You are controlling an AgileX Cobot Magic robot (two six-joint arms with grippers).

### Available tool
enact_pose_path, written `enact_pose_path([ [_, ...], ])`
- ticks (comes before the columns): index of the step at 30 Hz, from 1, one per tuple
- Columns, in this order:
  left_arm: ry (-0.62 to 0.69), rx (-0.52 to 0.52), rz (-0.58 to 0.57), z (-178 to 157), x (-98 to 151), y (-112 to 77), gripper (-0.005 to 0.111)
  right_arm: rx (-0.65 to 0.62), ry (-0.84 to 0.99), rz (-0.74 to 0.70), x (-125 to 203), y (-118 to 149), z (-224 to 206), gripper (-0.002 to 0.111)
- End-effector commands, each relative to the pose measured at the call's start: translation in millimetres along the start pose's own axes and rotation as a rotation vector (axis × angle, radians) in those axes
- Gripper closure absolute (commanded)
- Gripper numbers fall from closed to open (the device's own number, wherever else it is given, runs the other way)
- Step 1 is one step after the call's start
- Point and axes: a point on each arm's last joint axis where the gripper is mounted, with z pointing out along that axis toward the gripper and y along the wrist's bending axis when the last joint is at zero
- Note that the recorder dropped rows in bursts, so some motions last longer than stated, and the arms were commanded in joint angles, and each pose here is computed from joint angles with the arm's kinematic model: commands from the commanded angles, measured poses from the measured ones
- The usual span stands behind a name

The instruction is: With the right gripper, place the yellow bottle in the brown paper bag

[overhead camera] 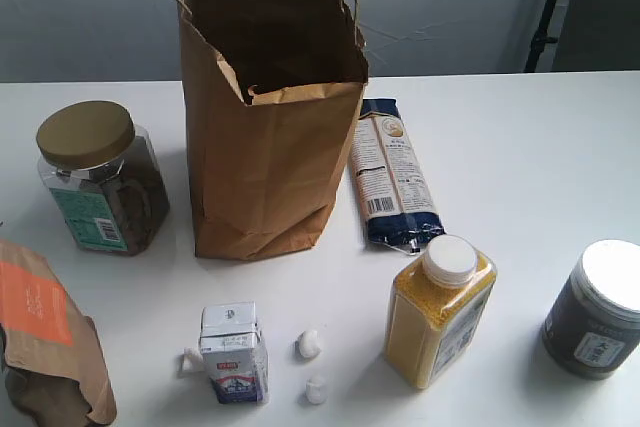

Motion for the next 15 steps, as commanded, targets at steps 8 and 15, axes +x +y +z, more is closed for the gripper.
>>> enact_pose_path([
  [8, -0.008, 0.004, -0.001, -0.1, 0.2, -0.4, 0.107, -0.019, -0.013, 0.122, -0.3, 1.5, -0.4, 0.108],
  [15, -0.008, 0.004, -0.001, -0.1, 0.2, -0.4, 0.107, -0.024, -0.033, 0.143, -2.1, 1.8, -0.4, 0.108],
])
